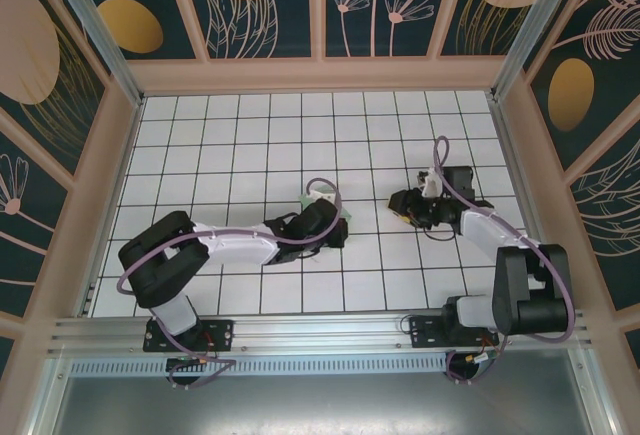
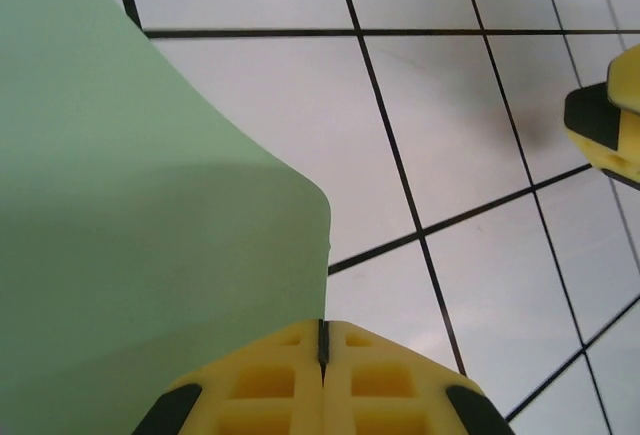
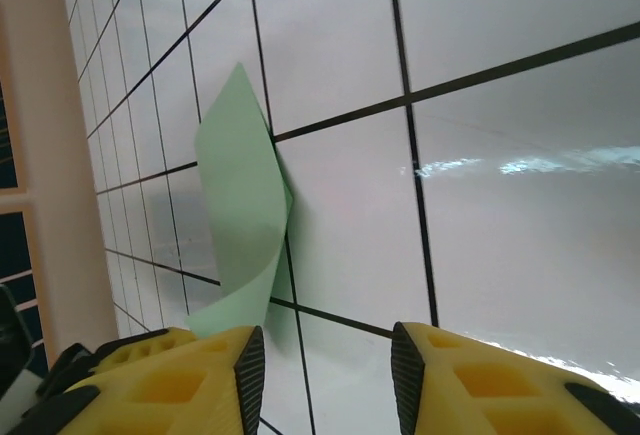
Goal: Fold a paper plane with a square sheet of paper (pick it up from the middle)
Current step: Third fold the triangle at the center of the table.
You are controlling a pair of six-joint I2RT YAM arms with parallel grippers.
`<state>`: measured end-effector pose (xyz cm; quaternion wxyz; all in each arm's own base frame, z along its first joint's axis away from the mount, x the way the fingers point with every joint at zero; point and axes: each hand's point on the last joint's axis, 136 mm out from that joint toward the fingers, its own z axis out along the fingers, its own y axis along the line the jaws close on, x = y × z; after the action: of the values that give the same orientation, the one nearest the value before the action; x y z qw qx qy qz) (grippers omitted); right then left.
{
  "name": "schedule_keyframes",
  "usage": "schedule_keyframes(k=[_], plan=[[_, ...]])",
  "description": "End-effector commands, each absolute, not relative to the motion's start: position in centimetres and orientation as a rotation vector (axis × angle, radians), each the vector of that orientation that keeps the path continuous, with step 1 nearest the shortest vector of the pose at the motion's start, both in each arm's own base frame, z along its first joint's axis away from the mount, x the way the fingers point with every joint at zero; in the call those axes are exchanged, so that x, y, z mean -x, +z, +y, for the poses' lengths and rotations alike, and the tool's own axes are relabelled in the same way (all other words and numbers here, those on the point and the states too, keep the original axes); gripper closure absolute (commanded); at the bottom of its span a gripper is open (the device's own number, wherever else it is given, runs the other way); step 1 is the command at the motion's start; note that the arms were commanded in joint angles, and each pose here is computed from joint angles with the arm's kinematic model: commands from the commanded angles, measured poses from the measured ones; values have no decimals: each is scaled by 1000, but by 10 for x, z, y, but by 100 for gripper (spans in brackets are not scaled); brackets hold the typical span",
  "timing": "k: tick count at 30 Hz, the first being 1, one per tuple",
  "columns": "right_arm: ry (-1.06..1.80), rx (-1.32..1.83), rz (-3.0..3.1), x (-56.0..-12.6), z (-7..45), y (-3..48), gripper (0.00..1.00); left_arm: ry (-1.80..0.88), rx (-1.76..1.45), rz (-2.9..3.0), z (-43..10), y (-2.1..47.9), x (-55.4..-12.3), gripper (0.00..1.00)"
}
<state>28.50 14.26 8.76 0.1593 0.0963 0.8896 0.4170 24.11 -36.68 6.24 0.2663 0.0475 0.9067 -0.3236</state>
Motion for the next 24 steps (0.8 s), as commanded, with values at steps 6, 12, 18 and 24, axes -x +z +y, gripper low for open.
schedule_keyframes(k=[6, 12, 18, 24], plan=[[1204, -105, 2558, -296, 181, 100, 63, -1272, 65, 2220, -367, 101, -242, 100], [1231, -23, 2590, -298, 213, 97, 67, -1295, 105, 2199, -350, 96, -240, 100], [1178, 68, 2631, -317, 241, 90, 80, -1307, 106, 2215, -343, 86, -233, 100], [1156, 259, 2714, -328, 277, 72, 85, -1313, 91, 2242, -343, 78, -229, 100]])
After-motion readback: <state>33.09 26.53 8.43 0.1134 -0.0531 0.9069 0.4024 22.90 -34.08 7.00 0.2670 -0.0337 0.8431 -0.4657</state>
